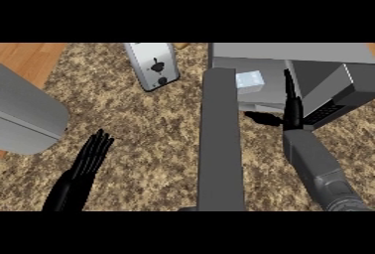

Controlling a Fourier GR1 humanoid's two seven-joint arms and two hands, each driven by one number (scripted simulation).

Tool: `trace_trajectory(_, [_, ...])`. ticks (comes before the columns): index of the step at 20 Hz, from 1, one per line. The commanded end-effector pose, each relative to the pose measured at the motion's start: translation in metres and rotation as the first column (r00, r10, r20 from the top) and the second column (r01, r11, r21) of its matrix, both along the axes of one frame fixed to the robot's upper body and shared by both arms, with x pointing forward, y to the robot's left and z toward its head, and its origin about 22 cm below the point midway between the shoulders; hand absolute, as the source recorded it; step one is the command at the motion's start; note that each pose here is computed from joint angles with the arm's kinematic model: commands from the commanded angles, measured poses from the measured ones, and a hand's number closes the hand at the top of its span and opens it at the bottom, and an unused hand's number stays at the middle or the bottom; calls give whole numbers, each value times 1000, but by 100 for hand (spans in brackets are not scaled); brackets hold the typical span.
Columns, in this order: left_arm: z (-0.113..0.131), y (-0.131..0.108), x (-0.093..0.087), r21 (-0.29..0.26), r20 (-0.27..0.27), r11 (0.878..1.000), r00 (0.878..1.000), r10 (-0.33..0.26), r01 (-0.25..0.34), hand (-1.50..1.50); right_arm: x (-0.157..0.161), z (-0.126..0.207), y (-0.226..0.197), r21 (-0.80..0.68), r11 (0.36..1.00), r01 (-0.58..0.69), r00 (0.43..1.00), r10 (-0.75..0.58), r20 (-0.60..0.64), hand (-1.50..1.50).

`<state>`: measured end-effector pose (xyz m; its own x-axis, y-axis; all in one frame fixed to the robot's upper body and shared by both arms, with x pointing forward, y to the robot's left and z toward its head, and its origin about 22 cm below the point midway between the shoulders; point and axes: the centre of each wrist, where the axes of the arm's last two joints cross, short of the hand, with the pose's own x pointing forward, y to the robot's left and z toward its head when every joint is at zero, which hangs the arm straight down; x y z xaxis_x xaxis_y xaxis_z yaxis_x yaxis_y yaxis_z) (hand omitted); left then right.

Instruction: Pick up the milk, place it into the microwave and close the microwave

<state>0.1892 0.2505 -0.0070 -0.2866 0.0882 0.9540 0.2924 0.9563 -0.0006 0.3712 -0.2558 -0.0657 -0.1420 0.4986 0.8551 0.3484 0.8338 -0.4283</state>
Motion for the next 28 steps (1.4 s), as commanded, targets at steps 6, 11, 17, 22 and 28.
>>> trace_trajectory(6, [-3, -11, -6, 0, -21, 1000, 999, -24, 24, -150, -48, -48, -7, 180, 975, -127, 992, 126, 18, -150])
trace_trajectory(11, [13, -8, 0, 27, -18, 1000, 1000, -13, 14, -150, -61, -58, -8, 230, 957, -177, 984, 180, 5, -150])
trace_trajectory(17, [1, -18, 5, -29, -39, 999, 998, -43, 41, -150, -108, -90, -15, 389, 893, -228, 973, 222, 60, -150])
trace_trajectory(22, [-2, -35, 18, 11, -64, 984, 982, -176, 177, 150, -119, -95, -11, 475, 832, -288, 958, 249, 144, -150])
trace_trajectory(28, [-15, -30, 14, 156, -101, 967, 978, -185, 199, 150, -154, -100, -26, 475, 827, -299, 953, 239, 184, -150])
